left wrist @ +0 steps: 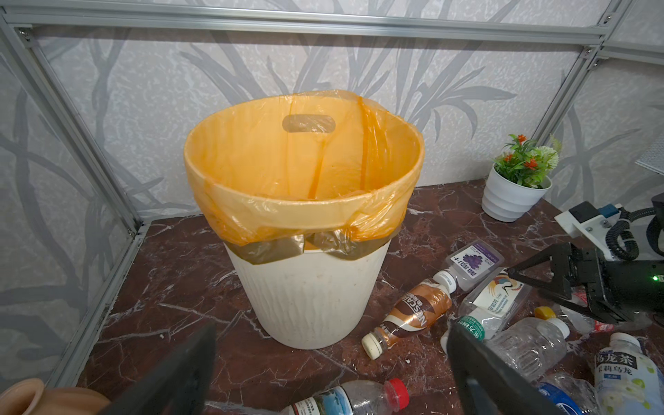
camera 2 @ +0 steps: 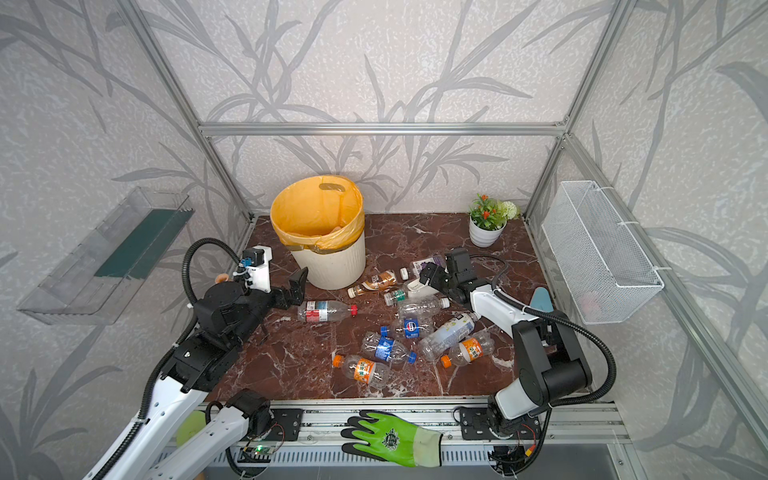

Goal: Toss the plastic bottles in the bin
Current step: 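Grasp the clear white-label bottle near the grape-juice bottle with the right gripper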

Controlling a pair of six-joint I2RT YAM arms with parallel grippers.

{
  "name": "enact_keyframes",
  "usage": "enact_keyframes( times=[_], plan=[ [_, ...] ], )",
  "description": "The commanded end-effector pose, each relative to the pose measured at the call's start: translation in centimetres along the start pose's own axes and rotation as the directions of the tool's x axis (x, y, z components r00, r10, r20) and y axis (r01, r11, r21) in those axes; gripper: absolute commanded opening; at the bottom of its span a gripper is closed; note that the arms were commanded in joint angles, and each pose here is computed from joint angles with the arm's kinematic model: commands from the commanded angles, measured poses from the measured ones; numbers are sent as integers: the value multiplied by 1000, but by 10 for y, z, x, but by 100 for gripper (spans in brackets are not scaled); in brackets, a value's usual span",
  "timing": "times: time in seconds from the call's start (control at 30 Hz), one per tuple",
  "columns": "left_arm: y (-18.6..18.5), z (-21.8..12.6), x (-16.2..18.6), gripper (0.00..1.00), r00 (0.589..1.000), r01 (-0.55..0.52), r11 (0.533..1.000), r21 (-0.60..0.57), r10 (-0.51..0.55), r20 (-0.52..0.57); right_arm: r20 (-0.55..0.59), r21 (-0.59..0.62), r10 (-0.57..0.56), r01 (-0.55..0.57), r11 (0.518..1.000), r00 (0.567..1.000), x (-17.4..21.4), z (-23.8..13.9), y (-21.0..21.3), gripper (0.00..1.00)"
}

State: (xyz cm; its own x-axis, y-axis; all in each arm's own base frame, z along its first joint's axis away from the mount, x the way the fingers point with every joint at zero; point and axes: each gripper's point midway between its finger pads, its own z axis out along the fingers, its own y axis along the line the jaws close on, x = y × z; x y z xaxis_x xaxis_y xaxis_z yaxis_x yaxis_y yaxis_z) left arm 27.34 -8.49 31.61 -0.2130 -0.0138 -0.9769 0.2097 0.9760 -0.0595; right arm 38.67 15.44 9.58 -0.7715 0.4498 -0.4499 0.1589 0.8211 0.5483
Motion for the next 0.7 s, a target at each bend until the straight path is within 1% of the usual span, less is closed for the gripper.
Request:
enact_keyframes(
  times=[0.0, 0.3, 0.33, 0.47, 0.67],
  plan=[
    [5, 2, 9, 99, 1000, 8, 999, -31, -9, -24, -7, 26, 15, -15, 1000, 1000, -1, 7, 1, 97],
    [10, 5, 16, 99, 999, -1, 998, -61, -2, -51, -79, 54, 25, -20, 998, 997, 9, 31, 1, 98],
    [11, 5, 17, 99, 999, -3, 998, -63, 0, -54, -97, 72, 29, -23, 997, 995, 14, 39, -5, 99],
    [12, 5, 18, 99, 998, -12, 997, -73, 8, -57, -109, 89, 34, -24, 996, 993, 14, 51, -6, 100],
    [14, 6, 20, 99, 998, -27, 996, -83, 22, -65, -118, 95, 84, -73, 993, 989, 18, 67, -10, 99]
  ],
)
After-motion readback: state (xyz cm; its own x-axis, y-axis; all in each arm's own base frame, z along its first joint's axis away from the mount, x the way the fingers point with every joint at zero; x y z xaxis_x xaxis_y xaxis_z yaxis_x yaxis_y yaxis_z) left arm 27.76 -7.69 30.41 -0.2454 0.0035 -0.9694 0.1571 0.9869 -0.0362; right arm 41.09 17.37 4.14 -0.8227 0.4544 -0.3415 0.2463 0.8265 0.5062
